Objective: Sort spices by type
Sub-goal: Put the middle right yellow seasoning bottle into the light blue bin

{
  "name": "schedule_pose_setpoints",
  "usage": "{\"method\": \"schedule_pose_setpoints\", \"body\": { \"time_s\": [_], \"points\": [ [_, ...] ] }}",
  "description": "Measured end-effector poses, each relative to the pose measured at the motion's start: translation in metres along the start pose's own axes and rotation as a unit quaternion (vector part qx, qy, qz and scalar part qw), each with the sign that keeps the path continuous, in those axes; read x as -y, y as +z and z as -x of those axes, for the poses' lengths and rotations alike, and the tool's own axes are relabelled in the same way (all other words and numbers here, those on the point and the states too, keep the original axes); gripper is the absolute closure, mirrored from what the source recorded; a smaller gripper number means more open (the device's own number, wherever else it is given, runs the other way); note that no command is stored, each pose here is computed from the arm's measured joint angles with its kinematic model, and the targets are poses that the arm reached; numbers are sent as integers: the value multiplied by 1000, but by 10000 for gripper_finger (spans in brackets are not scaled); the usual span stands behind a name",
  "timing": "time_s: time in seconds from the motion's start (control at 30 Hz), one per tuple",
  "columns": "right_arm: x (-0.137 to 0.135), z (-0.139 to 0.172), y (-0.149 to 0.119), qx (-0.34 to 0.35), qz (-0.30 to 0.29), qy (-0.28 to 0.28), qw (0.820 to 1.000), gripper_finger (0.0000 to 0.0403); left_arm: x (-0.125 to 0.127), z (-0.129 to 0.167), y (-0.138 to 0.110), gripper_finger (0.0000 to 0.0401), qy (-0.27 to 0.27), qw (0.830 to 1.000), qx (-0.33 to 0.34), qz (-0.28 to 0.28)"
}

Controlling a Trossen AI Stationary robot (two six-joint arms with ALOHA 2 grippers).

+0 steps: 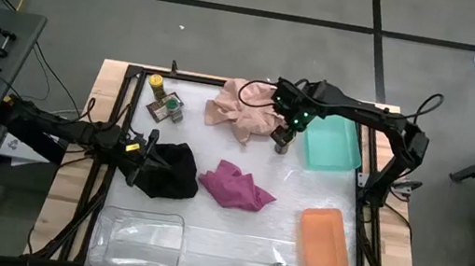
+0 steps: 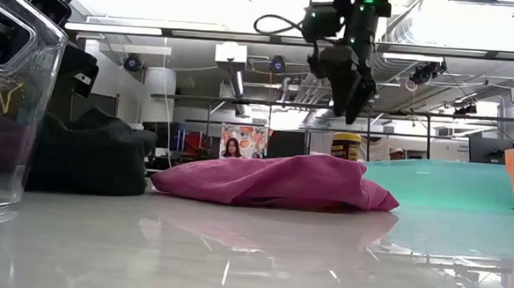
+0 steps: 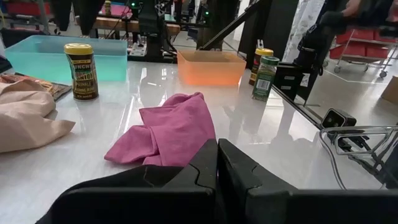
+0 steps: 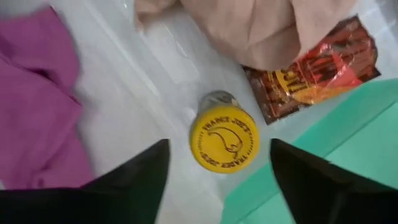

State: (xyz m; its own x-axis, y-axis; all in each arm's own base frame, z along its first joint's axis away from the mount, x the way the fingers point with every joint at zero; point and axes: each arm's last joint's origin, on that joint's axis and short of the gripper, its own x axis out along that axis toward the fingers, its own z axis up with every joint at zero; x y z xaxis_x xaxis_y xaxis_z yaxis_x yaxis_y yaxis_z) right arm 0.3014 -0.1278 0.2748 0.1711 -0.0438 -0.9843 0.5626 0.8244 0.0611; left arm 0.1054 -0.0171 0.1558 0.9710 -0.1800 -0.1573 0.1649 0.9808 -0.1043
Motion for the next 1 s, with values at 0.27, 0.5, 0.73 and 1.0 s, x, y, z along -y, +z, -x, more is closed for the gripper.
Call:
{"method": "schedule_pose_setpoints", "body": {
  "time_s": [0.27, 0.5, 0.73, 1.0],
  "points": [
    [3, -20, 5, -10, 12, -26, 1000, 40, 0, 0, 0, 401, 0, 1000, 0, 0],
    [3, -38, 8, -38, 26, -49, 998, 39, 0, 0, 0, 401, 0, 1000, 0, 0],
    [3, -56, 11, -70, 40, -57, 995, 42, 0, 0, 0, 401, 0, 1000, 0, 0],
    [3, -65, 13, -84, 40, -58, 994, 133, 0, 0, 0, 401, 0, 1000, 0, 0]
  ]
}}
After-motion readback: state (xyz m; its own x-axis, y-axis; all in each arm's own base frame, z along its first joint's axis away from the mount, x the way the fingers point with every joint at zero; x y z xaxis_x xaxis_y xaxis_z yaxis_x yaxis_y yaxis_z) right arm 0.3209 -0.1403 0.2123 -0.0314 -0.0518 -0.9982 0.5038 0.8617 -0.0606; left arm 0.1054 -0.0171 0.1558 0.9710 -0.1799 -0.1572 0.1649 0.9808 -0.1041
